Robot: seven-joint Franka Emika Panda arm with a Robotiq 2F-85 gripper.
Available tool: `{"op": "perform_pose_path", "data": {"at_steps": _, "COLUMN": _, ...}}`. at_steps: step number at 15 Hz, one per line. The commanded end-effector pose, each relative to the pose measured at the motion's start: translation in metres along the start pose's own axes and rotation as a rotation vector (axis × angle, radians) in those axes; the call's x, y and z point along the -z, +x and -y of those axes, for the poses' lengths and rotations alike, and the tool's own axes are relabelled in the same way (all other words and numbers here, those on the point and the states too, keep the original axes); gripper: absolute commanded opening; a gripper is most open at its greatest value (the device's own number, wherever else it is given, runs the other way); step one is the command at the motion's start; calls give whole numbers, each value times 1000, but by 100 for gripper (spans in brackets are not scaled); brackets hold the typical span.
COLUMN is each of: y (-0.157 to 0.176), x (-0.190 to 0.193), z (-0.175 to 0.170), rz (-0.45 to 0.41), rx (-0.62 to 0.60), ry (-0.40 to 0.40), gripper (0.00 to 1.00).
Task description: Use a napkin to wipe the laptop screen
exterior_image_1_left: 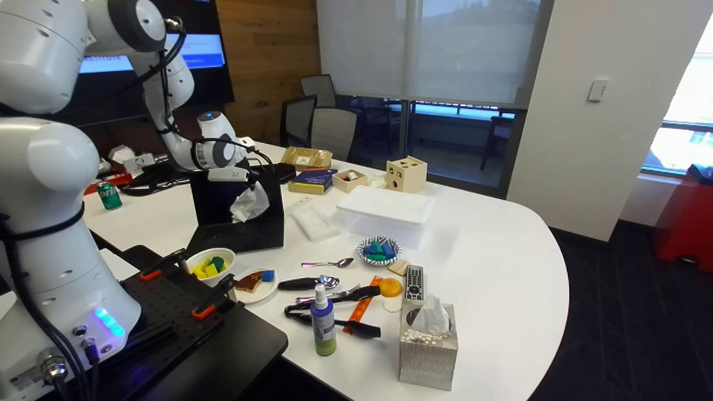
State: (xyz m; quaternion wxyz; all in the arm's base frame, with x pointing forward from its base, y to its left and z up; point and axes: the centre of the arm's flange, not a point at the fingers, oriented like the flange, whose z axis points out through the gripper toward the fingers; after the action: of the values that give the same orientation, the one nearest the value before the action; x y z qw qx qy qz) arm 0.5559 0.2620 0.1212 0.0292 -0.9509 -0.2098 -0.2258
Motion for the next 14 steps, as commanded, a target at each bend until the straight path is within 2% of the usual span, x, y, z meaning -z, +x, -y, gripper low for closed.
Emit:
{"op": "perform_pose_path", "data": {"at_steps": 1, "y": -5, "x": 9, "z": -18, "rz": -39, "rx": -66, "ry": -50, "gripper": 0}}
{"op": "perform_pose_path", "data": {"at_steps": 5, "y": 2, "x": 8, "z": -38, "rz": -87, "rx": -90, "ry": -60, "gripper": 0}}
{"op": "perform_pose_path", "data": {"at_steps": 11, "y": 9, "x": 12, "z": -45, "rz": -151, "rx": -89, "ry": -65, "gripper": 0}}
{"op": "perform_pose_path", "data": {"at_steps": 14, "y": 13, "x": 15, "z": -43, "rz": -197, "rx": -59, "ry": -38, "gripper": 0}}
